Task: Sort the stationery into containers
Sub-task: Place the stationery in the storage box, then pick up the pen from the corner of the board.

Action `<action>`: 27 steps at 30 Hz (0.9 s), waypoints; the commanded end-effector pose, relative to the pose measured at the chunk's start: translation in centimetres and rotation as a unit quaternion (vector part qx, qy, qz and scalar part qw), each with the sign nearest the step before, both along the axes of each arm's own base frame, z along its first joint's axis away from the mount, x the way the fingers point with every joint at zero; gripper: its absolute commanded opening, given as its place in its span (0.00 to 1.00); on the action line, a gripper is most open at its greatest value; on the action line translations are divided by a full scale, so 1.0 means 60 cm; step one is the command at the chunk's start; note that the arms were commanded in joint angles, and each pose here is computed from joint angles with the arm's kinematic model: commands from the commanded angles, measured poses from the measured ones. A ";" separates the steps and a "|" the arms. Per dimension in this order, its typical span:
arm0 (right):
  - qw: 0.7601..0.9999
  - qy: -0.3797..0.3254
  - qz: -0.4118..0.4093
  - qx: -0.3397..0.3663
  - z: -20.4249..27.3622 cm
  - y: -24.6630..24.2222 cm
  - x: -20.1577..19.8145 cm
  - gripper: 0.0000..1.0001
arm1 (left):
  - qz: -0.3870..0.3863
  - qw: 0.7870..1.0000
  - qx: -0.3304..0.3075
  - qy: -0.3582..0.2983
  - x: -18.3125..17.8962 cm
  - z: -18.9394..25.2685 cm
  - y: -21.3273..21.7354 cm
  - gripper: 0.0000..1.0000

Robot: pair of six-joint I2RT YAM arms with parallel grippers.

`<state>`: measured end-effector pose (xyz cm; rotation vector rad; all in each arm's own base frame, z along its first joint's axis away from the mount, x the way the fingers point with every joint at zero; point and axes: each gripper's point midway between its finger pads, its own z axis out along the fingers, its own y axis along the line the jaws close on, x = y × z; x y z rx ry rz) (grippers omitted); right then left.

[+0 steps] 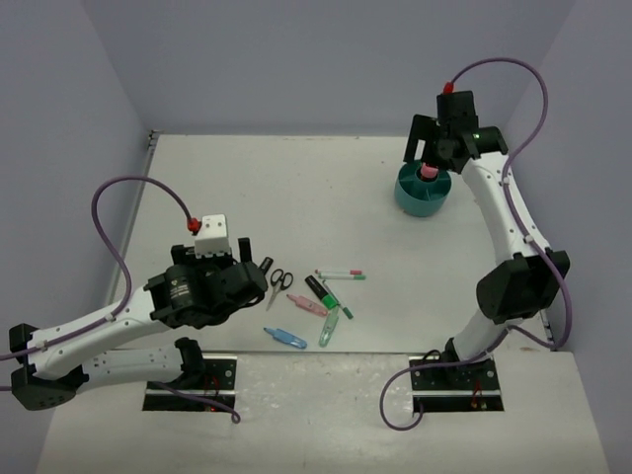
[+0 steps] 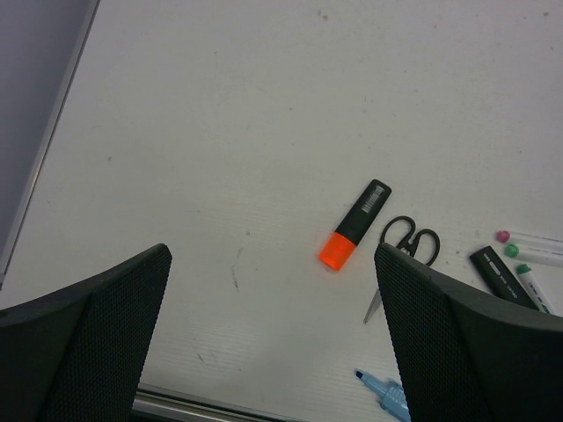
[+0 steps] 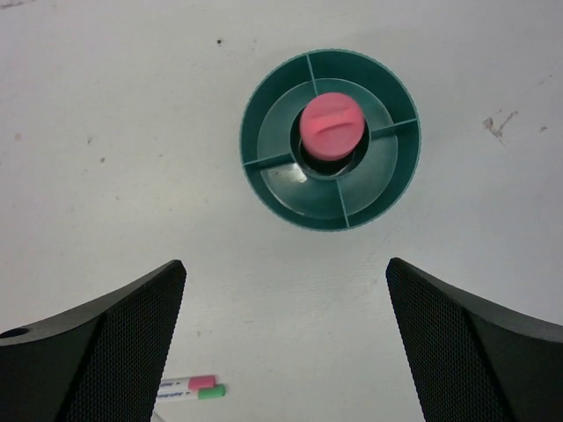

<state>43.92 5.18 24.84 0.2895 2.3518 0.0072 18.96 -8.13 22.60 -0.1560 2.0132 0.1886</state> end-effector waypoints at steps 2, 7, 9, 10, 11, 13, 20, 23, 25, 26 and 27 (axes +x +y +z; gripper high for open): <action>0.996 -0.058 0.070 -0.002 0.062 0.083 -0.092 0.99 | 0.031 0.999 -0.001 -0.013 0.006 0.006 0.005 1.00; 0.969 -0.037 0.240 0.046 -0.005 0.252 -0.221 0.99 | 0.026 0.999 -0.020 -0.008 0.005 0.017 -0.001 1.00; 0.950 -0.020 0.300 0.079 -0.042 0.309 -0.277 0.99 | 0.027 0.999 -0.023 -0.017 0.007 0.029 0.001 1.00; 0.945 -0.008 0.316 0.088 -0.062 0.329 -0.303 0.97 | 0.028 0.999 -0.023 -0.023 0.008 0.034 0.003 1.00; 0.941 0.003 0.325 0.091 -0.082 0.343 -0.325 0.94 | 0.029 0.999 -0.023 -0.028 0.009 0.038 0.005 1.00; 0.950 0.019 0.300 0.087 -0.122 0.357 -0.358 0.88 | 0.033 0.998 -0.031 -0.036 0.009 0.043 0.008 1.00; 0.960 0.057 0.257 0.095 -0.197 0.400 -0.450 0.52 | 0.036 0.999 -0.023 -0.023 0.003 0.012 0.015 1.00; 0.968 0.043 0.220 0.117 -0.208 0.415 -0.468 0.57 | 0.031 0.999 -0.019 -0.012 0.001 0.005 0.010 1.00; 0.970 0.048 0.198 0.135 -0.223 0.426 -0.476 0.57 | 0.029 0.999 -0.020 -0.004 -0.001 0.000 0.006 1.00; 0.970 0.053 0.193 0.136 -0.230 0.429 -0.480 0.58 | 0.028 0.999 -0.019 -0.002 -0.001 -0.001 0.006 1.00; 0.974 0.066 0.176 0.127 -0.246 0.426 -0.484 0.58 | 0.028 0.999 -0.017 -0.001 -0.001 -0.003 0.005 1.00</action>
